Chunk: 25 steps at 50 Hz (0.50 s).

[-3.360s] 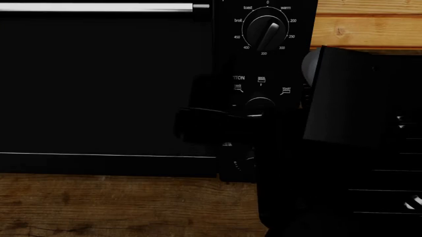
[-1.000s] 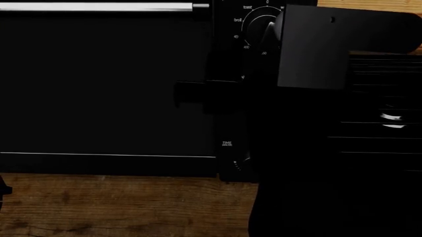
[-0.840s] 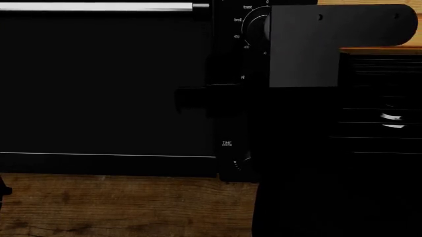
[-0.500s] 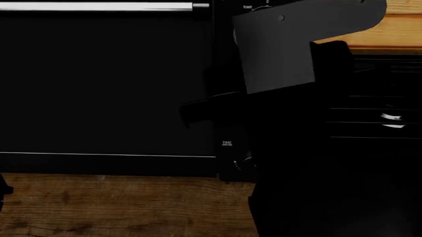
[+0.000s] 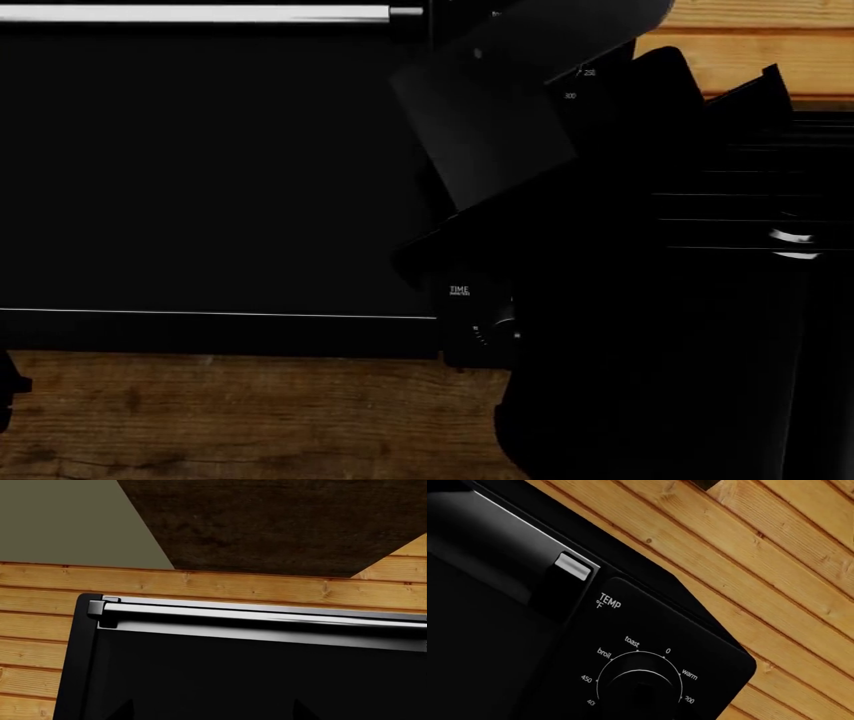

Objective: Decrease the toaster oven temperature.

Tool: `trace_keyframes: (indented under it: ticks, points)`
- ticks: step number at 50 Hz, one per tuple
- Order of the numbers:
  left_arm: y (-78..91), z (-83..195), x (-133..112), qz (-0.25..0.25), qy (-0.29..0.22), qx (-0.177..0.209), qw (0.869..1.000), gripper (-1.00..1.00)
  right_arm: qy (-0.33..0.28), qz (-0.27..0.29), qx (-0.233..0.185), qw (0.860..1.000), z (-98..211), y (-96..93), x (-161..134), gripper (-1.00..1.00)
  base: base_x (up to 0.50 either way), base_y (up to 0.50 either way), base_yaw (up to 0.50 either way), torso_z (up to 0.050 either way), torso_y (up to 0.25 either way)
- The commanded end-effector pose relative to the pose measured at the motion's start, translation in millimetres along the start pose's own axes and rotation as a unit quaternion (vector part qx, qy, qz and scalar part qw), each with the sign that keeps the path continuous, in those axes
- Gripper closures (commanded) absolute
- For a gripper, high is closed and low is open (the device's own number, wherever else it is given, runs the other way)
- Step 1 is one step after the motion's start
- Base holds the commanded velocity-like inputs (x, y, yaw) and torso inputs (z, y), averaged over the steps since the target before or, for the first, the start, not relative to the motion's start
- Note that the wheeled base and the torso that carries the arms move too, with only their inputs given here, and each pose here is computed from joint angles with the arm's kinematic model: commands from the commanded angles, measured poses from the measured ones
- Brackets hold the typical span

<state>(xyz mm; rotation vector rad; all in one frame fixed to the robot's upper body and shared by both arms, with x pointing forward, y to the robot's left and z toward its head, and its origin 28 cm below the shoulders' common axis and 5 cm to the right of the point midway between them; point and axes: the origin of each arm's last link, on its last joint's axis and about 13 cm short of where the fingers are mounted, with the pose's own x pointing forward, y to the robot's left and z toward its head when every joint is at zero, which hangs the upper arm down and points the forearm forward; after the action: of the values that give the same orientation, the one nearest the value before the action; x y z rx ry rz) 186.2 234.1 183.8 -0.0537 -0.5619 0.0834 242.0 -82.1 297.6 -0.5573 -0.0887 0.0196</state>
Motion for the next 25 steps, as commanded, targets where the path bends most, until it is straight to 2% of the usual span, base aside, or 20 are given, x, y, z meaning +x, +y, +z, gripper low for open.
trace_keyframes:
  ticks: [1,25]
  points:
    - [-0.7,1.1,-0.8,0.000,-0.001,-0.001,1.000,-1.00,0.060,0.081,0.000,0.995,6.8,0.3,15.0,1.00,0.01,0.01,0.01,0.000,0.000]
    - [-2.5,1.2,0.8,-0.003,0.001,0.002,1.000,-1.00,0.068,0.107,-0.091,0.988,13.3,-2.6,21.7,1.00,0.02,0.01,0.01,0.000,0.000]
